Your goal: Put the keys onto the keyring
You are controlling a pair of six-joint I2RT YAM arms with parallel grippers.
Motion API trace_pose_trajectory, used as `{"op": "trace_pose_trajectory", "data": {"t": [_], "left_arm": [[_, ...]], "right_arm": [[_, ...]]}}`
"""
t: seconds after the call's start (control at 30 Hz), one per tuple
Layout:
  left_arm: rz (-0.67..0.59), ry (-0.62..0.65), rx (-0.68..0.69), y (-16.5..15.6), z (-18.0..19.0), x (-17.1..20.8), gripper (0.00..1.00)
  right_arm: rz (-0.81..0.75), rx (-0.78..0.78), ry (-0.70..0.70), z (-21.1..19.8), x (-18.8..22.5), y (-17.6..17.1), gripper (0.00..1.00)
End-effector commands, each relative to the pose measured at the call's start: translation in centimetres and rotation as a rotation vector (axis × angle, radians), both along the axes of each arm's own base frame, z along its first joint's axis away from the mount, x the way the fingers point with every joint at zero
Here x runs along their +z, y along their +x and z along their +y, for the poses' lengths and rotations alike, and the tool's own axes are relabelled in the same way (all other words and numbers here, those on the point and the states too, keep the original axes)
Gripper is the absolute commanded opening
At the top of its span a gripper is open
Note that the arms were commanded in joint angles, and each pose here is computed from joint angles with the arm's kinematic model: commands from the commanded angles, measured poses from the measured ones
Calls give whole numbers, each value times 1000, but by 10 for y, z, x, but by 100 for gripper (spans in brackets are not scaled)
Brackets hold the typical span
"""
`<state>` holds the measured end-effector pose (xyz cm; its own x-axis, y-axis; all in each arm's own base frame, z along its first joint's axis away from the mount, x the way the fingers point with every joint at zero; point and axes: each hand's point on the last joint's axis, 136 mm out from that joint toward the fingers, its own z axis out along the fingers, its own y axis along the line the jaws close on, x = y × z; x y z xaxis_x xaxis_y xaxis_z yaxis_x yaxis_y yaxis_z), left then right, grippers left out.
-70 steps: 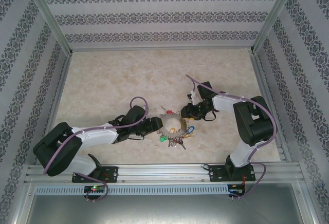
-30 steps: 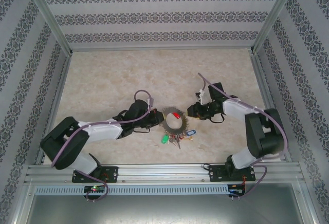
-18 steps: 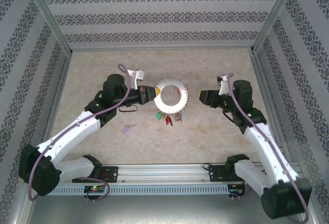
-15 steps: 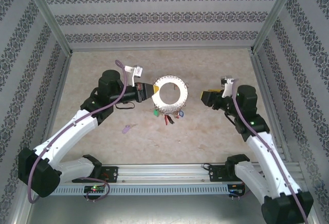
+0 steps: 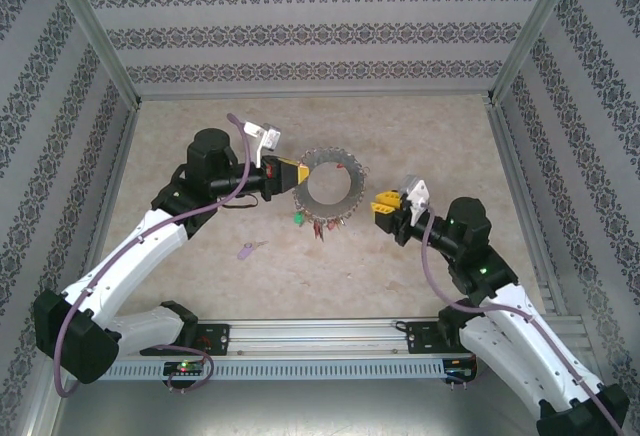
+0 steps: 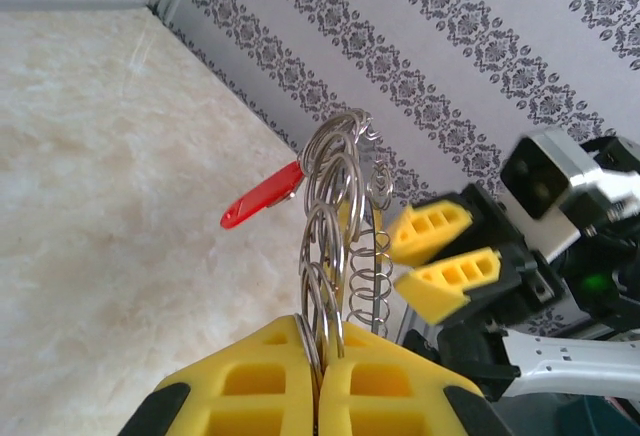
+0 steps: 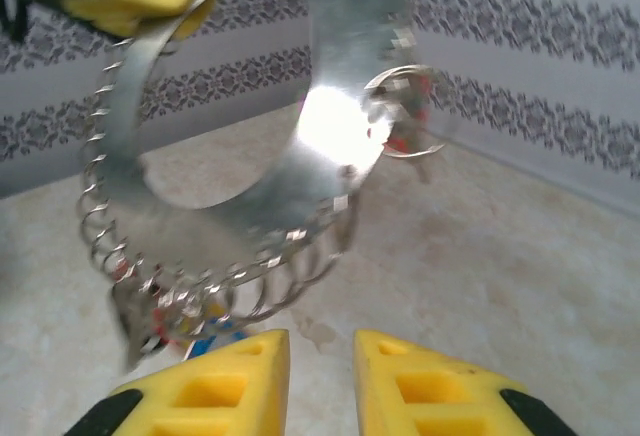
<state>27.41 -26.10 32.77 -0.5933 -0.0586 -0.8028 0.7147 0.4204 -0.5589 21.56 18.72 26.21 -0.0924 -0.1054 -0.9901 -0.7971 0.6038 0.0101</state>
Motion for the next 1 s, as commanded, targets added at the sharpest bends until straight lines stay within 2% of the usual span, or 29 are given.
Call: {"op": "trace_pose_trajectory", "data": {"t": [0.0, 0.2, 0.5, 0.67, 0.87, 0.97], "left_arm": [[-168, -52, 21, 7, 4, 43, 0], [-215, -85, 83, 17, 8, 51, 0], [-254, -85, 62, 22, 3, 55, 0], [-308, -36, 30, 16, 3, 60, 0], [-339, -29, 30, 15, 4, 65, 0], [-333, -26, 32, 16, 4, 64, 0]], "right_arm": [[-215, -6, -80, 2, 11, 1, 23], [-277, 60, -115, 17, 6, -7, 24], [-305, 88, -157, 29, -3, -9, 24], [-312, 81, -171, 28, -6, -8, 24], [-325, 138, -156, 38, -2, -15, 21], [-341, 118, -162, 40, 1, -11, 22]]}}
